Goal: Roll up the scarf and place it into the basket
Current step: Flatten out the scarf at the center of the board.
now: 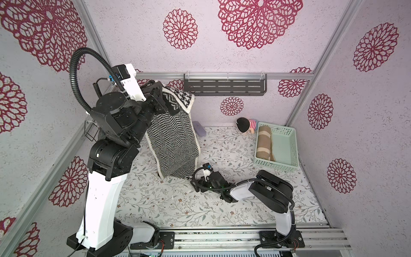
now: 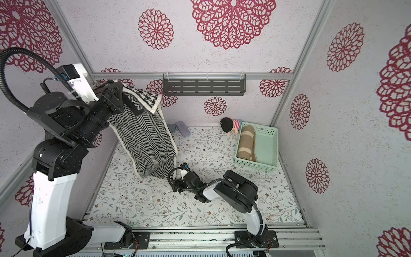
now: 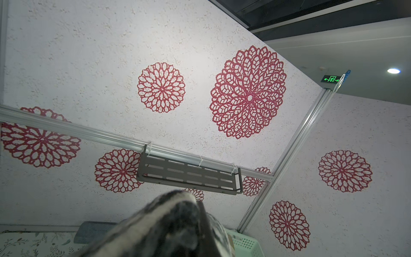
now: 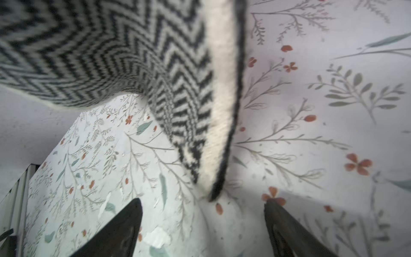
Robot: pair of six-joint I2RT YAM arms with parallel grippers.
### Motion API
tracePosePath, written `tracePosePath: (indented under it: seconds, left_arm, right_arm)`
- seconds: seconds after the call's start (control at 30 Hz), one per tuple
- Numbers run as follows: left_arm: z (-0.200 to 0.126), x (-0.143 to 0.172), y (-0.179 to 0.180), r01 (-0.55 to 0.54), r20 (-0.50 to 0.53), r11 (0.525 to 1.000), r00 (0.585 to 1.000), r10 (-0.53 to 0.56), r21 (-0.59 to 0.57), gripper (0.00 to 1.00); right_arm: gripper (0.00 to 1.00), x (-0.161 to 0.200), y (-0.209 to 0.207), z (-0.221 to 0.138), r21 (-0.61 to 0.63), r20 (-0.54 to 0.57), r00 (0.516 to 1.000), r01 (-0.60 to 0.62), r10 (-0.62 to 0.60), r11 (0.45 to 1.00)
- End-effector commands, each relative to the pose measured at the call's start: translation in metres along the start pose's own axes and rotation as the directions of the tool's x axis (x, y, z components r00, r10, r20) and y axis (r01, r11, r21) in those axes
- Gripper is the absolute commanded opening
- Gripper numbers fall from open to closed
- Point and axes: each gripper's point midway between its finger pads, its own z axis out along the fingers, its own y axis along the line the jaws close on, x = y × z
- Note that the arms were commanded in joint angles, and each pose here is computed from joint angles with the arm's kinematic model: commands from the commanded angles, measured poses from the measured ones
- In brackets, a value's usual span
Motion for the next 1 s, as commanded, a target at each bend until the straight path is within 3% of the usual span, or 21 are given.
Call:
tracePosePath:
  seconds: [0.0, 0.23, 0.33, 0.43, 0.53, 0.63, 0.73, 0.97]
  left_arm:
    - [-0.009, -0.019, -0.002, -0.026, 0.055, 1.000, 0.998, 0.025, 0.015, 0.00]
    - [-0.010, -0.026, 0.003, -0.030, 0.074, 1.000, 0.997, 0.030, 0.001, 0.00]
    - [-0.011, -0.029, 0.005, -0.028, 0.081, 1.000, 0.996, 0.028, 0.000, 0.00]
    - [-0.011, -0.033, 0.006, -0.024, 0.091, 1.000, 0.996, 0.024, -0.003, 0.00]
    - [-0.013, -0.039, 0.012, -0.022, 0.099, 1.000, 0.995, 0.024, -0.022, 0.00]
    - [-0.018, -0.044, 0.017, -0.016, 0.096, 0.999, 0.995, 0.021, -0.045, 0.00]
    - [-0.026, -0.043, 0.024, -0.010, 0.088, 0.997, 0.996, 0.017, -0.081, 0.00]
    - [-0.053, -0.034, 0.037, 0.018, 0.061, 0.991, 0.998, -0.010, -0.135, 0.00]
  right_arm:
    - [0.85, -0.022, 0.008, 0.009, -0.067, 0.052, 0.997, -0.045, 0.048, 0.997]
    - [0.79, -0.012, 0.023, 0.025, -0.149, 0.011, 0.998, -0.058, 0.060, 0.987]
    - [0.72, -0.009, 0.026, 0.030, -0.168, 0.000, 0.997, -0.071, 0.072, 0.983]
    - [0.49, -0.011, 0.027, 0.032, -0.169, -0.008, 0.997, -0.080, 0.080, 0.982]
    - [0.15, -0.017, 0.019, 0.018, -0.120, -0.006, 0.996, -0.087, 0.087, 0.989]
    - [0.01, -0.022, 0.010, -0.008, -0.063, -0.007, 0.996, -0.093, 0.093, 0.994]
    - [0.00, -0.024, 0.004, -0.039, 0.011, -0.037, 0.996, -0.075, 0.075, 0.997]
    - [0.00, -0.002, 0.003, -0.104, 0.165, -0.306, 0.948, -0.039, 0.089, 0.985]
